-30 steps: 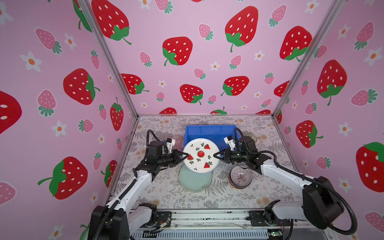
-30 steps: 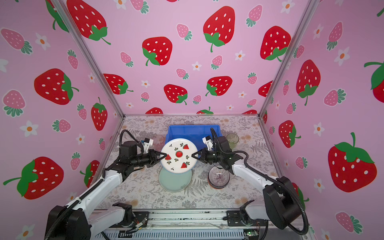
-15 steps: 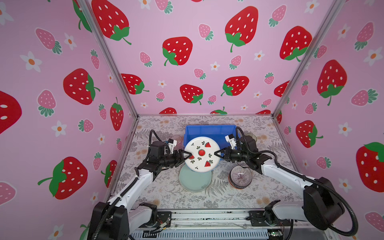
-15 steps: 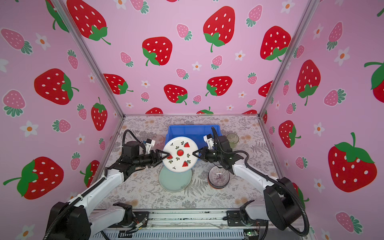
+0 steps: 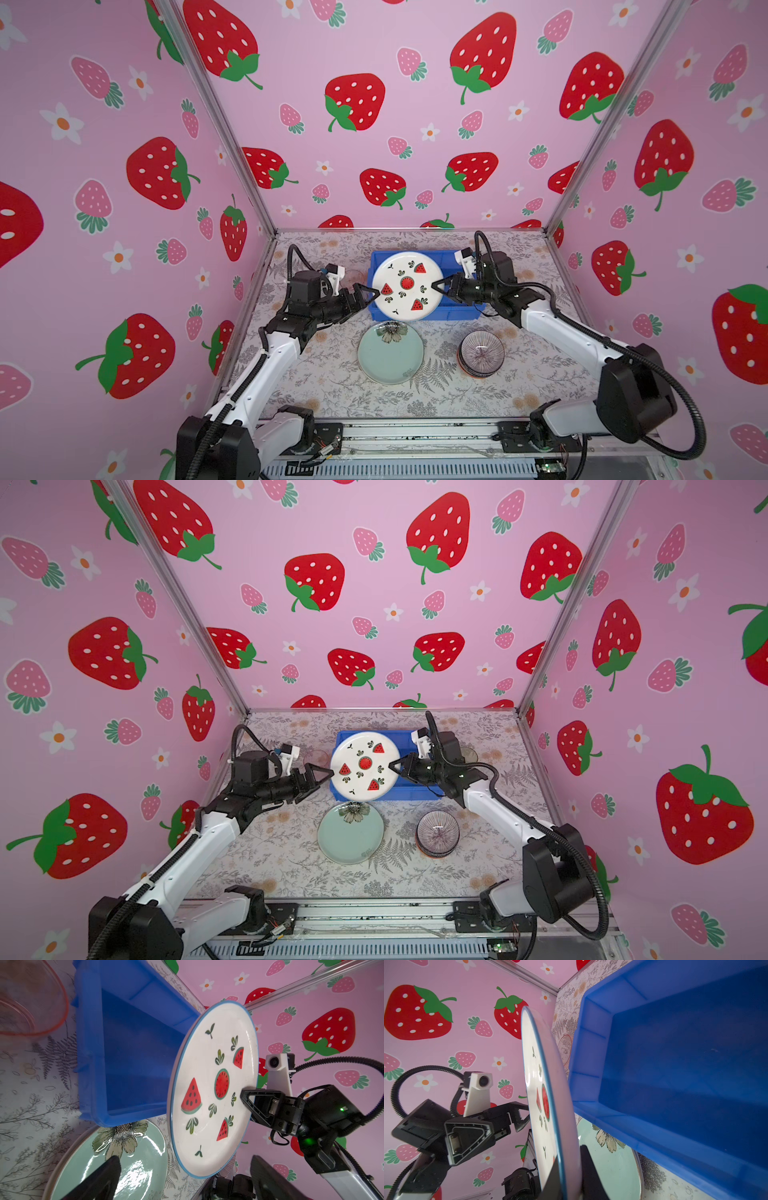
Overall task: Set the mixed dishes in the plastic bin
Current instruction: 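Carry the watermelon plate over the blue bin and lower it in with both grippers, then open both grippers to release the plate and raise the right gripper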
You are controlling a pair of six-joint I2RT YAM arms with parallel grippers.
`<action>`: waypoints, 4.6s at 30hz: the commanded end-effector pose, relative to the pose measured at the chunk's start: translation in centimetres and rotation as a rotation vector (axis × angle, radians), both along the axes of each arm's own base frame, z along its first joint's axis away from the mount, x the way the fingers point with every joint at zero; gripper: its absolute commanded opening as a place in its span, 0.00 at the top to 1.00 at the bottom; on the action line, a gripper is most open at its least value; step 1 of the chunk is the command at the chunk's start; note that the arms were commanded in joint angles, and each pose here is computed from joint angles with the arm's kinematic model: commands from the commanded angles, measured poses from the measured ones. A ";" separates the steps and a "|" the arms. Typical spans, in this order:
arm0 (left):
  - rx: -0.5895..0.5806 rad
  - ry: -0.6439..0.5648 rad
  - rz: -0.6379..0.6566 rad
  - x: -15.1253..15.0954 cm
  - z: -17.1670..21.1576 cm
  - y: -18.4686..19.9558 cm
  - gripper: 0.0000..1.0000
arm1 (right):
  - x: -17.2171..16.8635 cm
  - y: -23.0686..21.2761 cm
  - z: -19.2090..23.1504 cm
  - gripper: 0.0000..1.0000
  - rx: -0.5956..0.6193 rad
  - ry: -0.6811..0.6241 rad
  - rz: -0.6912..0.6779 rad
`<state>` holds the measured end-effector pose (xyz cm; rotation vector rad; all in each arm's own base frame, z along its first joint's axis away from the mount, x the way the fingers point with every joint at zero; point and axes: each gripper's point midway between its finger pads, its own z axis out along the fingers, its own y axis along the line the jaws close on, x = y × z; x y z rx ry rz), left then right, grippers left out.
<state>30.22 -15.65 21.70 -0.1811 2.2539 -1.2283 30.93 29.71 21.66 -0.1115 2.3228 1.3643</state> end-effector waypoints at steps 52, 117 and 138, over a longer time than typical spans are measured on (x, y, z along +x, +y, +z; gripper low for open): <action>0.205 -0.145 0.003 5.5 2.9 3.6 0.01 | 10.4 3.6 -6.0 1.00 0.048 0.086 -0.165; 0.180 -0.125 -0.008 5.6 2.5 3.2 0.01 | 9.9 -0.5 -13.2 0.41 -0.349 0.071 -0.237; 0.362 0.039 0.271 3.2 0.9 8.3 0.01 | 5.2 1.9 -1.0 0.01 -0.509 -0.260 -0.136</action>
